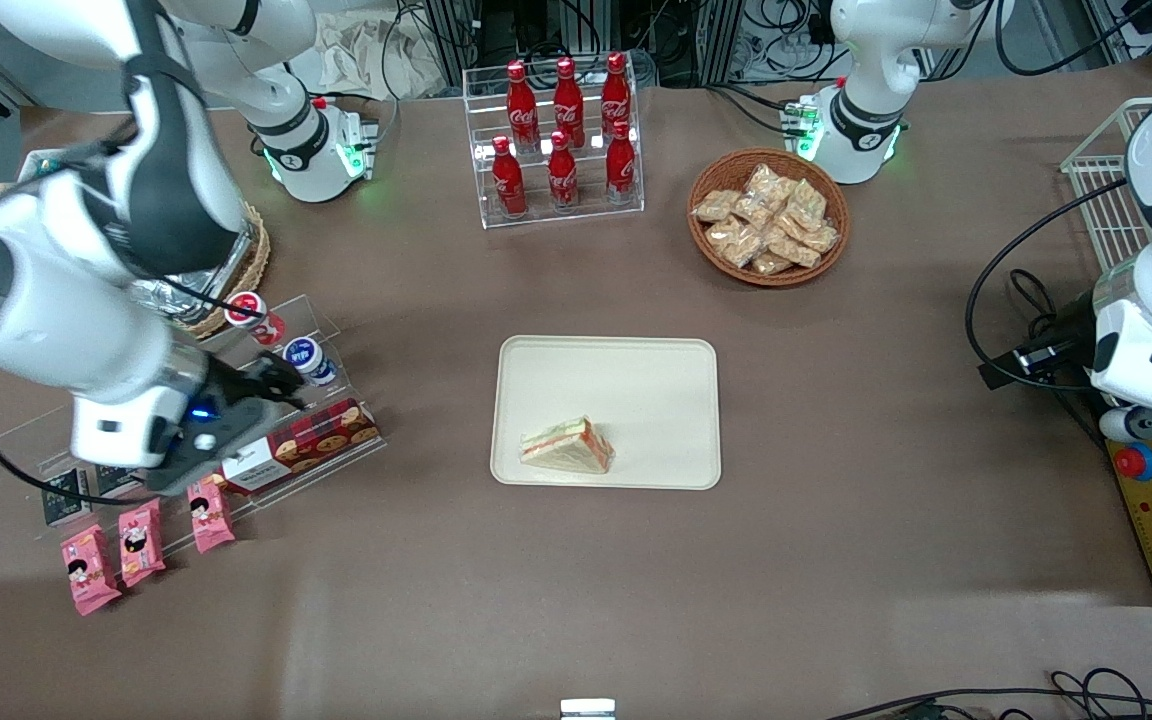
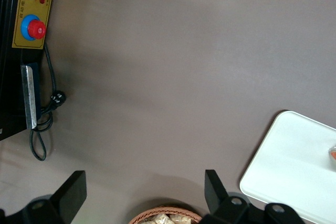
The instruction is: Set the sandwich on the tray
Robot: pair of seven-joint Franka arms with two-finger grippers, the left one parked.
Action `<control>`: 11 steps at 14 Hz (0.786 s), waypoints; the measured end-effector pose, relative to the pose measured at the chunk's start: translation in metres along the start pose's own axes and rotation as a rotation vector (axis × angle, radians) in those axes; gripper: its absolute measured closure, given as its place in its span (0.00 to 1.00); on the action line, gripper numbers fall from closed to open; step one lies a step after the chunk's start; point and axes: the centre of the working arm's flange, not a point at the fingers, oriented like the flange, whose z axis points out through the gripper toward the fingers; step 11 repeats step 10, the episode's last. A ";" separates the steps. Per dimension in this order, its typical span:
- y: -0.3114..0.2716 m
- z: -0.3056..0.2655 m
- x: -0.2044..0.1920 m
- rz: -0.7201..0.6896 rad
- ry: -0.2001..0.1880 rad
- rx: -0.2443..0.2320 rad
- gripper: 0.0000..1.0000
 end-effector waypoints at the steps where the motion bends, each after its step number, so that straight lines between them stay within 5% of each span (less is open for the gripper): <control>1: 0.014 -0.011 -0.014 0.046 -0.011 0.010 0.03; 7: 0.082 -0.031 -0.065 0.205 -0.027 0.027 0.03; 11: 0.097 -0.038 -0.075 0.238 -0.049 -0.041 0.03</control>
